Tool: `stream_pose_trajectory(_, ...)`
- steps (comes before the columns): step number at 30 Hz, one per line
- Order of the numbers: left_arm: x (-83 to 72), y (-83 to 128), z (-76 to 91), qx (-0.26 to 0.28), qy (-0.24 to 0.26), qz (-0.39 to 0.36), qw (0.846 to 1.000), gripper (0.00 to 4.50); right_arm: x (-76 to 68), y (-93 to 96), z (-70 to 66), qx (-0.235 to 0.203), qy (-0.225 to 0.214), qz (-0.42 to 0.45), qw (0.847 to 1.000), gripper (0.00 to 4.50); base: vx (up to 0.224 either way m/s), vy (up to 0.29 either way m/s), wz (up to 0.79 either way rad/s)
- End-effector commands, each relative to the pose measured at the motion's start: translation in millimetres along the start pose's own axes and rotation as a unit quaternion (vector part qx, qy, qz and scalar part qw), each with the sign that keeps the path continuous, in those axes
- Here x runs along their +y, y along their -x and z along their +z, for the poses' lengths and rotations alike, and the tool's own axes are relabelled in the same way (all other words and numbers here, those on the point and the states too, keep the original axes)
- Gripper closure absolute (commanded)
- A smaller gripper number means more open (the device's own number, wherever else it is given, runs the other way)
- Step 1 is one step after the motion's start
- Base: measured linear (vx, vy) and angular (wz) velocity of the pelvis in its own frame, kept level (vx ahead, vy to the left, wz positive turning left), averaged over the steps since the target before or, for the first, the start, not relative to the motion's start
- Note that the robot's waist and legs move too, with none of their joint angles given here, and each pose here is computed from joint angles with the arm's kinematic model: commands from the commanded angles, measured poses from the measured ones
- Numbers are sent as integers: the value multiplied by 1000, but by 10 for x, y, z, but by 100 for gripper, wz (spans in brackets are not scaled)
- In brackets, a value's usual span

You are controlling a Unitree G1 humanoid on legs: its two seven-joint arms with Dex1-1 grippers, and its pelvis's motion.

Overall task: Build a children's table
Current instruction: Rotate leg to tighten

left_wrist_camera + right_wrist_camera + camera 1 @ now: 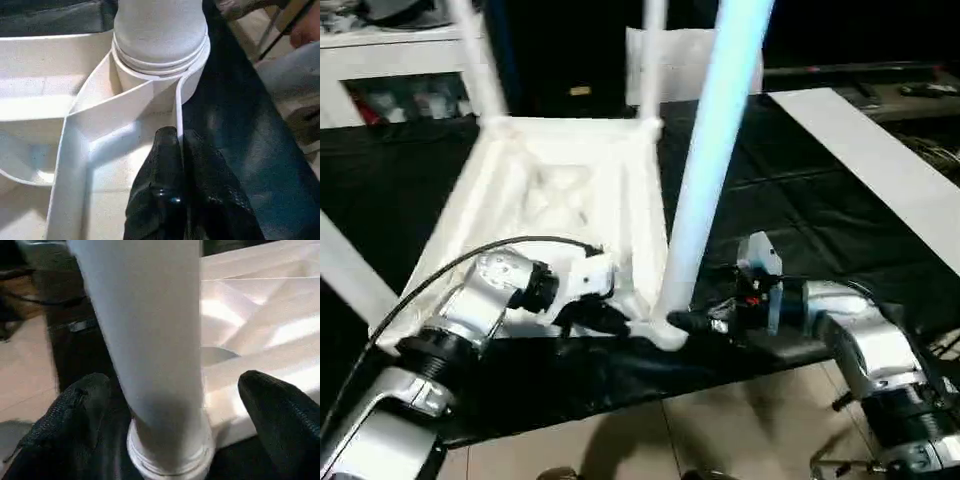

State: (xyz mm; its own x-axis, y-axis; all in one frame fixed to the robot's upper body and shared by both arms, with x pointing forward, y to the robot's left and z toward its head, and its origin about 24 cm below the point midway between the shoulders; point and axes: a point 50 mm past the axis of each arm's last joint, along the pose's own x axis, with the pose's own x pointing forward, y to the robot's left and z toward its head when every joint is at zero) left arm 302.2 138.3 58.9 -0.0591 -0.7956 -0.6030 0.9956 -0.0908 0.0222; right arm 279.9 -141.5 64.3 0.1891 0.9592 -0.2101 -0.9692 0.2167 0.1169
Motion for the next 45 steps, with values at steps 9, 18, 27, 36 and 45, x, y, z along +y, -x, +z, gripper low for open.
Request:
stream_pose_trajectory(9,-8,-98,110,30,-56,-87,994,450,51,-24,87,15,-21,112,993,104,0,0,0)
stream_pose_trajectory(18,-6,-123,89,32,-58,-94,993,450,43,-36,97,21,-30,131,991,170,0,0,0)
stream_pose_trajectory(27,18,-108,62,44,-56,-84,994,450,66,-71,96,15,-37,139,989,239,0,0,0)
stream_pose_trajectory(36,114,-41,9,32,2,9,999,450,119,-186,79,-16,-42,102,994,244,0,0,0)
stream_pose_trajectory(45,197,-114,108,-44,107,163,980,450,15,-550,56,-52,-63,-88,993,251,0,0,0)
